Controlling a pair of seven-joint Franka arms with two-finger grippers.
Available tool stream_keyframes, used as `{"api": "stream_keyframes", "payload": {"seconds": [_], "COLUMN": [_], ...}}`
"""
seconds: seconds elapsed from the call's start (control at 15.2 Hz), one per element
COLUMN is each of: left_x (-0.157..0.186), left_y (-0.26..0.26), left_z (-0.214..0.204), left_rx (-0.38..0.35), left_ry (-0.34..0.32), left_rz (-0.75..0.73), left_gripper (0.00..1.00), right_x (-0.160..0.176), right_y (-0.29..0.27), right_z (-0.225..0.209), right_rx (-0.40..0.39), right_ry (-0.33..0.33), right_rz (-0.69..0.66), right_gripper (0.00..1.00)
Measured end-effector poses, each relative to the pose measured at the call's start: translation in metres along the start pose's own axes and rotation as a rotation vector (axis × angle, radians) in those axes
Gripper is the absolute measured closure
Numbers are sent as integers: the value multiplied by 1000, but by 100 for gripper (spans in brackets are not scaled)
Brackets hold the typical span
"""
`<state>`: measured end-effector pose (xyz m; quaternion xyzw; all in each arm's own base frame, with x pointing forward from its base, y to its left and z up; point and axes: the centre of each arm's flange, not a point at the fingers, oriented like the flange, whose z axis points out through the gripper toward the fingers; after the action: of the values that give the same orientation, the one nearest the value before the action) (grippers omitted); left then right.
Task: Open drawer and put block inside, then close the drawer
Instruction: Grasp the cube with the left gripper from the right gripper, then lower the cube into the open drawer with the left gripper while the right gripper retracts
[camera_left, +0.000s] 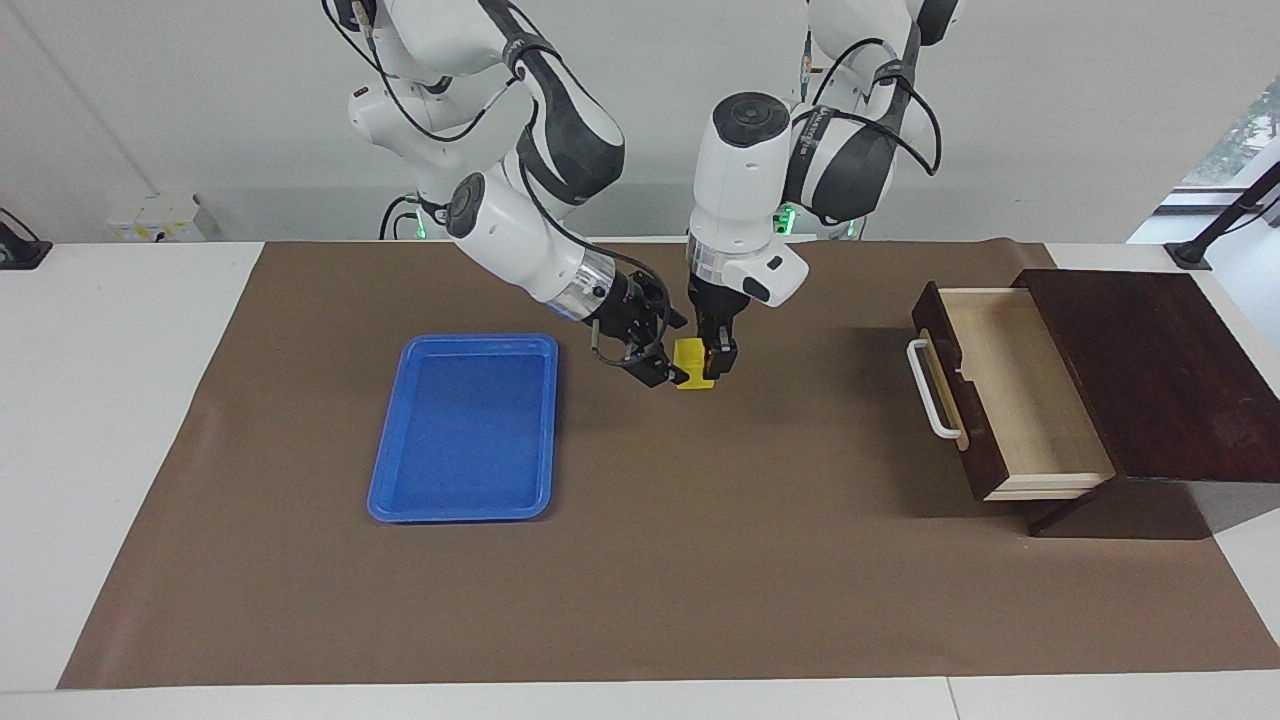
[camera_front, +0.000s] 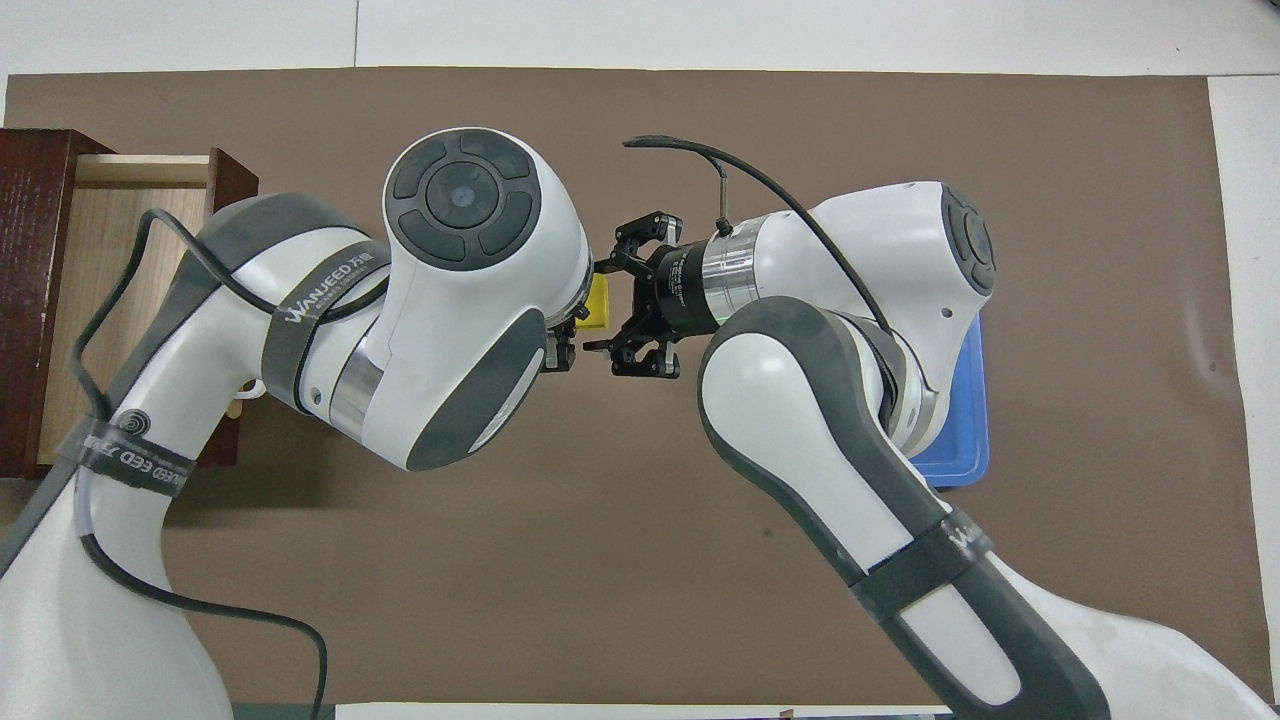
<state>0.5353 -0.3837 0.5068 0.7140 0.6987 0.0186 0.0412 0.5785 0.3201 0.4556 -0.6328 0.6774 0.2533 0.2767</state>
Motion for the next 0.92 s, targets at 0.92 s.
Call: {"api": "stream_keyframes", "payload": {"seconds": [0.92], "left_x": [250], "left_y": [83], "left_z": [-51], "left_rx": [152], "left_ry": [78], "left_rz": [170], "left_gripper": [45], "right_x": [139], "right_y": [-44], "right_z": [-197], "right_rx": [-232], "right_ry": [298], "right_rz": [-708], "right_gripper": [0]}}
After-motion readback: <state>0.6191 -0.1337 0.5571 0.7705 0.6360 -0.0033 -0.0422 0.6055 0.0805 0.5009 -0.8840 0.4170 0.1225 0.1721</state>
